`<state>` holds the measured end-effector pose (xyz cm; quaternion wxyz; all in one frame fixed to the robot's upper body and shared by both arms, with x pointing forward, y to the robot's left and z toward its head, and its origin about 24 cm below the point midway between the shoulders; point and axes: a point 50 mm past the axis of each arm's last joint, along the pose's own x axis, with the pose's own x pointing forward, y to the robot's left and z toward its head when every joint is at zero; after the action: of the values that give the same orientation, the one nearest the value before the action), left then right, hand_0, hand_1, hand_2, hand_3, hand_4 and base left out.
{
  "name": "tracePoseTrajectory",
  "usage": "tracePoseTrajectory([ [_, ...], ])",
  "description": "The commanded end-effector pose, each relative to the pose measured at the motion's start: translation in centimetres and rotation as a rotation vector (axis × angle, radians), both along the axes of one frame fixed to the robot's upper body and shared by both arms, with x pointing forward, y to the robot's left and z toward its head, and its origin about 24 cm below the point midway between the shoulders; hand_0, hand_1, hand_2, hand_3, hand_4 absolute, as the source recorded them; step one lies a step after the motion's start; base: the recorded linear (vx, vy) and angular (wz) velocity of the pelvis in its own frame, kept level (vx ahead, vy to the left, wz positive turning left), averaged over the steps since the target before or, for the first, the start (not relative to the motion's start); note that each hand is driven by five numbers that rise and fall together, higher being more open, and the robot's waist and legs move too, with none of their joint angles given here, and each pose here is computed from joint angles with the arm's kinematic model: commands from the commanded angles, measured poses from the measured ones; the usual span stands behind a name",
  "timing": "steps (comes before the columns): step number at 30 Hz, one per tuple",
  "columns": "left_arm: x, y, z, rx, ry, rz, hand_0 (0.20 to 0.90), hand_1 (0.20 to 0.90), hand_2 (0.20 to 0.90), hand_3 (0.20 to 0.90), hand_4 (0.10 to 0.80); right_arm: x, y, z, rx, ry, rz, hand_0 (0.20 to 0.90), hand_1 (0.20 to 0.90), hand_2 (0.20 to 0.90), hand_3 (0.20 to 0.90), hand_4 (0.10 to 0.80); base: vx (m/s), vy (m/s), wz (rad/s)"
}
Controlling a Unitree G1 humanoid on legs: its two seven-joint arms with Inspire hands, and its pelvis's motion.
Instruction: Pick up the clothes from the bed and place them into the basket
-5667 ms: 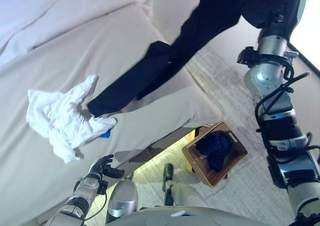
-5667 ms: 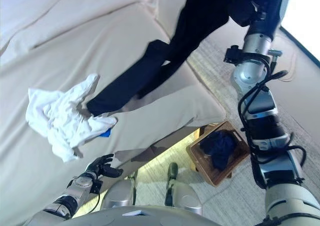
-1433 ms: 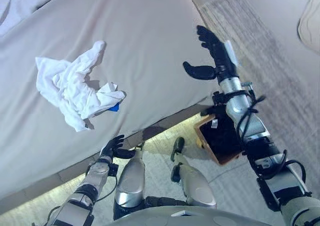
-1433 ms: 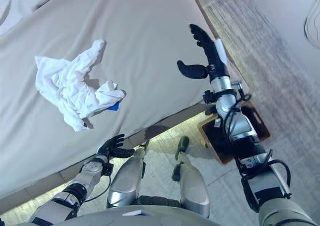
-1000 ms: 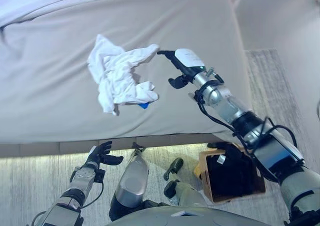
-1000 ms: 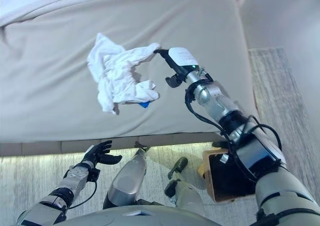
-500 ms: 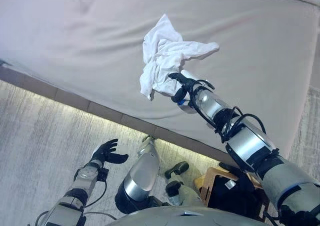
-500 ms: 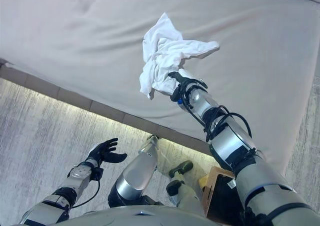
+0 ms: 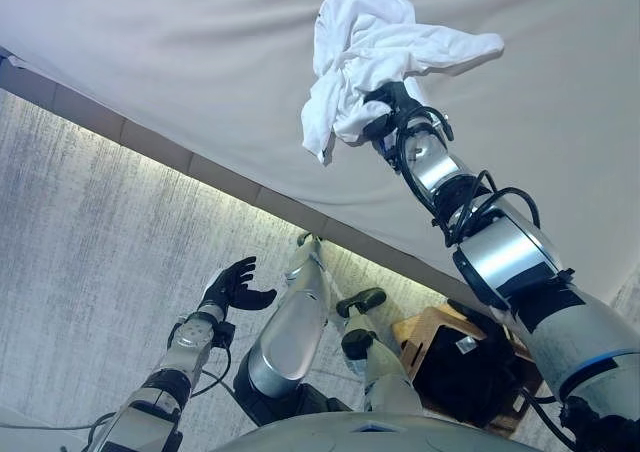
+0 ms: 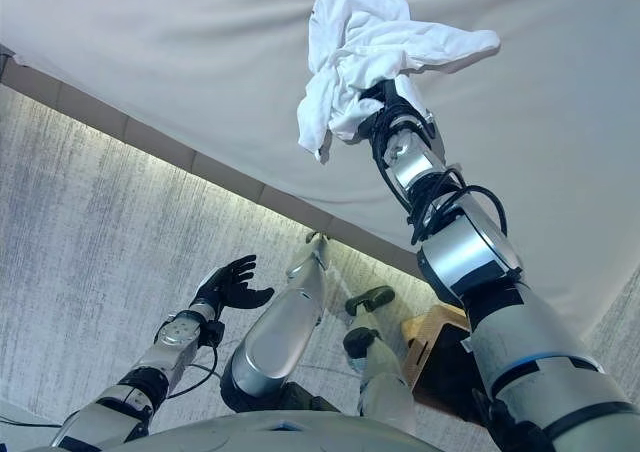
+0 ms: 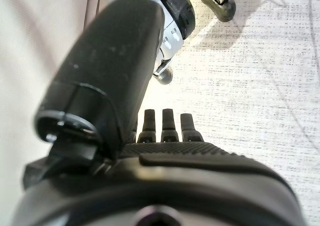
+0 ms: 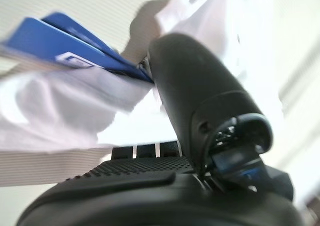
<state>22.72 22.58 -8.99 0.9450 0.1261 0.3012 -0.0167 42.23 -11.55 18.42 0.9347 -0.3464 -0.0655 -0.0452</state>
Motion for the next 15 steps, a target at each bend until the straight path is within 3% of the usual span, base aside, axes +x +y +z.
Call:
tracePoseTrajectory([
  [1,-3.1,1.8,-1.5,0.095,0.078,0.014,0.9,0.9,0.9,0.9,0.8,-2.6,4.6,8.6,0.205,-0.446,0.22,0.3,0.3,0.3,0.2,0.1,-0.006,0.011,-0.39],
  [10,-7.4,5.7,-2.7,0.226,0.232,0.097,0.9,0.9,0.9,0.9,0.8,-6.4,-2.2,11.9,0.304,-0.756,0.167,0.3,0.3,0.3,0.2,0.1,0.052,0.033,-0.54],
  [15,-8.0,5.5,-3.4,0.273,0.318,0.078,0.9,0.9,0.9,0.9,0.8,-9.7,-3.6,14.7,0.251,-0.988,0.095,0.3,0.3,0.3,0.2,0.1,0.106,0.006,-0.76],
])
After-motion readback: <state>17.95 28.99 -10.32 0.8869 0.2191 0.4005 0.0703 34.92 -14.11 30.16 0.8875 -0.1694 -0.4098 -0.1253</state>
